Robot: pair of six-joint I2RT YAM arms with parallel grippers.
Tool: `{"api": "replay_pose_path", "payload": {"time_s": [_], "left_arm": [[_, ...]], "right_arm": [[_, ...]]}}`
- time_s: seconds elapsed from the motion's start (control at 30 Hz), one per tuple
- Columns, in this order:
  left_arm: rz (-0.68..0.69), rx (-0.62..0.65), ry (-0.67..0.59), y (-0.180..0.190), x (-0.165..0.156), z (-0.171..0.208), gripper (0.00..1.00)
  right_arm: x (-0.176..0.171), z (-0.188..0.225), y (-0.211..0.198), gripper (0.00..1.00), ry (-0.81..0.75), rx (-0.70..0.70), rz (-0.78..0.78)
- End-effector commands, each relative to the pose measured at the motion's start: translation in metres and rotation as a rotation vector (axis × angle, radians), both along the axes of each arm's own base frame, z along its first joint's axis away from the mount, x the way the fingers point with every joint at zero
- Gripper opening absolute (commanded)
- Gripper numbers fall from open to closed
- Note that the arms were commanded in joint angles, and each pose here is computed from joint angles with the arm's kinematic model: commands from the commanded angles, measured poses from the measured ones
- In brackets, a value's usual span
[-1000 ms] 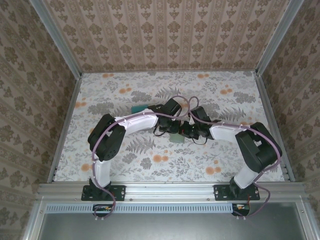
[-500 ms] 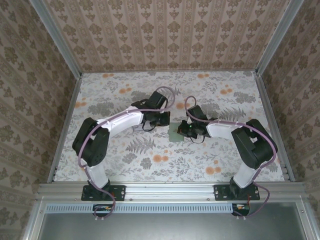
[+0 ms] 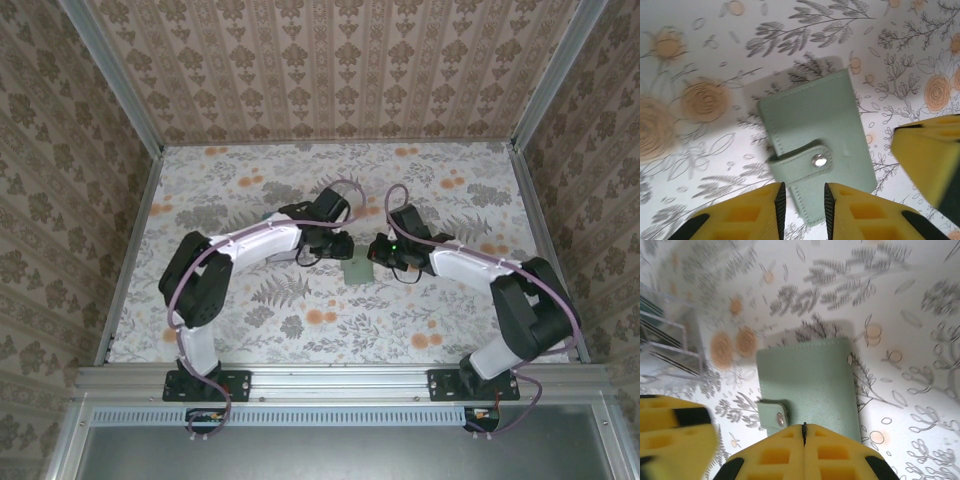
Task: Take the credit cards out of the card holder
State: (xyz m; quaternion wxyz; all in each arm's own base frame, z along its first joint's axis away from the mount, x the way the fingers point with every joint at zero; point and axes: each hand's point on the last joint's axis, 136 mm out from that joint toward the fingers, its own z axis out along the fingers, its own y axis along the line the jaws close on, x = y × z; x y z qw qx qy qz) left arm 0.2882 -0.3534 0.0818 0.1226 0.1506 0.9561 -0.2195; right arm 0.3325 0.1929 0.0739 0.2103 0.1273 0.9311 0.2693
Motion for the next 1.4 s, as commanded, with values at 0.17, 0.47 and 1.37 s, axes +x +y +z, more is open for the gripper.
{"api": "replay_pose_path", "payload": {"time_s": [0.17, 0.47, 1.37], "left_arm": [[-0.065, 0.178, 0.011, -0.009, -0.008, -0.015, 0.37], [-0.103, 0.277, 0.023, -0.013, -0.01, -0.034, 0.41], [-0.086, 0.278, 0.02, -0.003, -0.011, -0.061, 0.0]], "right_arm": [[-0.017, -0.002, -0.034, 0.08, -0.01, -0.063, -0.072], [-0.024, 0.0, -0.038, 0.11, -0.025, -0.051, -0.082], [-0.016, -0.001, 0.012, 0.07, -0.003, 0.086, 0.041]]}}
